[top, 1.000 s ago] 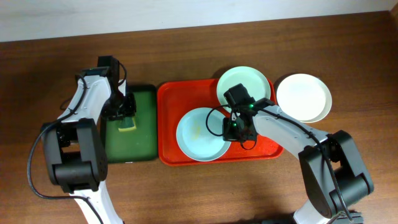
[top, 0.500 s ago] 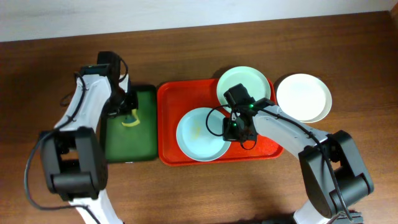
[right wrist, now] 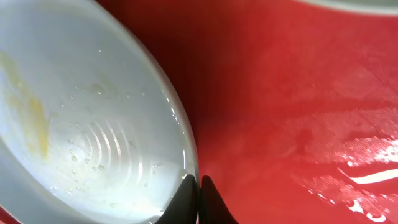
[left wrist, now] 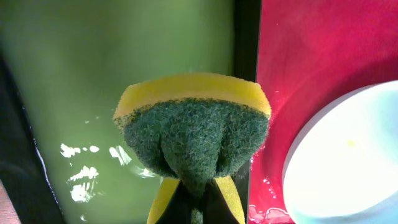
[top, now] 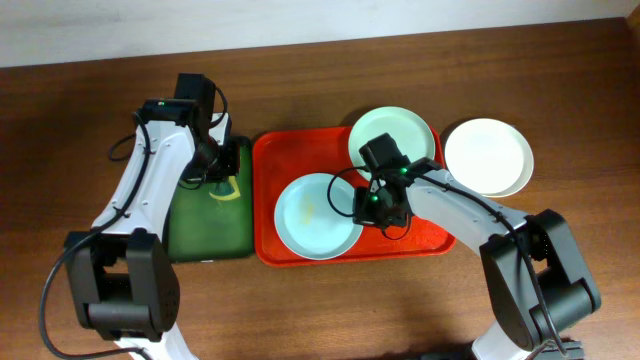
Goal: Clean dirty plates on tray and stack at the side
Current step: 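Scrub the pale blue plate with the sponge in left gripper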
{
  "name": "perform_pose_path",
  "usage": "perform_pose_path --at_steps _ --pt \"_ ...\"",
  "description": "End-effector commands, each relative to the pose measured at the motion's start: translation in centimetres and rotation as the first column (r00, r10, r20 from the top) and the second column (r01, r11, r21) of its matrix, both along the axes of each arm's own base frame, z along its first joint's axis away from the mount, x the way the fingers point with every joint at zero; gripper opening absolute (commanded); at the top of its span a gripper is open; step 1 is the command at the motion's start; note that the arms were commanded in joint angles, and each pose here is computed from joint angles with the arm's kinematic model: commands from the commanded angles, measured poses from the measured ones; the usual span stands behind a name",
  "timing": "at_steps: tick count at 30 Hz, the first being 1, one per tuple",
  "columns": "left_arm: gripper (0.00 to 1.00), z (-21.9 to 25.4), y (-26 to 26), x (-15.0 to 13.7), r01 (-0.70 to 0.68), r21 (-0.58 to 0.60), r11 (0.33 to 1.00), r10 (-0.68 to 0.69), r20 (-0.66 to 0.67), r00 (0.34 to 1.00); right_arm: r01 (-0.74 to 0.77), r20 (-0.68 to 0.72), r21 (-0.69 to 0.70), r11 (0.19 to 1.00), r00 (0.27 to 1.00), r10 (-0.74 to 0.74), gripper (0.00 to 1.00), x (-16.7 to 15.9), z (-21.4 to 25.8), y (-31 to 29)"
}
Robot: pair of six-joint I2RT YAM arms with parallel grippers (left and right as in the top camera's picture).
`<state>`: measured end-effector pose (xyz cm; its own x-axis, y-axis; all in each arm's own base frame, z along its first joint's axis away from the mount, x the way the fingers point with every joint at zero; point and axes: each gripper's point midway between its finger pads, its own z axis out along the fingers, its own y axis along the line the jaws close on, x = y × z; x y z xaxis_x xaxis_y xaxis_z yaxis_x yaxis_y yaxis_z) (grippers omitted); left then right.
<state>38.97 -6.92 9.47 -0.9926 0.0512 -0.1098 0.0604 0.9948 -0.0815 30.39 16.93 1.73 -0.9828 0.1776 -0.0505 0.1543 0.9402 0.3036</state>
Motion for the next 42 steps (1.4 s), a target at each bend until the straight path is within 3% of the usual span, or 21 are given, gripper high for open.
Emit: perform_pose_path --at_steps 1,3,8,10,11,12,38,39,40,42 --pt "0.00 0.9 -0.2 0.3 0.023 0.000 1.000 -0.023 0.028 0.999 0.010 0.010 0.032 0.999 1.000 -0.010 0.14 0.2 0.7 0.9" --pt "0.00 0.9 -0.2 0.3 0.023 0.000 1.000 -0.023 0.028 0.999 0.009 0.013 0.032 0.999 1.000 -0.010 0.27 0.2 0.7 0.9" --pt "0.00 0.9 -0.1 0.3 0.022 0.000 1.000 -0.022 0.028 0.999 0.025 0.034 -0.030 0.999 0.999 -0.024 0.29 0.5 0.1 -0.2" --pt "0.00 0.9 -0.2 0.4 0.023 0.000 1.000 -0.023 0.029 0.999 0.025 0.041 -0.026 0.999 0.999 -0.024 0.26 0.6 0.1 -0.1" --pt "0.00 0.9 -0.2 0.4 0.023 0.000 1.000 -0.023 0.029 0.999 0.026 0.048 -0.022 0.999 0.999 -0.025 0.07 0.8 0.2 0.0" --pt "0.00 0.9 -0.2 0.4 0.023 0.000 1.000 -0.023 0.029 0.999 0.026 0.050 -0.021 0.999 0.998 -0.025 0.04 0.8 0.2 0.0" --pt "0.00 0.9 0.0 1.1 0.020 0.011 1.000 -0.021 0.057 0.998 0.038 0.029 0.087 0.996 0.999 -0.040 0.04 0.7 0.8 2.1" --pt "0.00 0.9 0.0 1.1 0.020 0.010 1.000 -0.021 0.059 0.998 0.037 0.031 0.086 0.996 0.999 -0.040 0.05 0.7 0.8 2.1" --pt "0.00 0.9 0.0 1.1 0.020 0.010 1.000 -0.021 0.060 0.998 0.038 0.032 0.084 0.996 0.999 -0.041 0.17 0.8 0.8 2.1" --pt "0.00 0.9 0.0 1.1 0.020 0.010 1.000 -0.021 0.060 0.998 0.041 0.041 0.070 0.997 0.998 -0.044 0.24 0.9 0.7 1.9"
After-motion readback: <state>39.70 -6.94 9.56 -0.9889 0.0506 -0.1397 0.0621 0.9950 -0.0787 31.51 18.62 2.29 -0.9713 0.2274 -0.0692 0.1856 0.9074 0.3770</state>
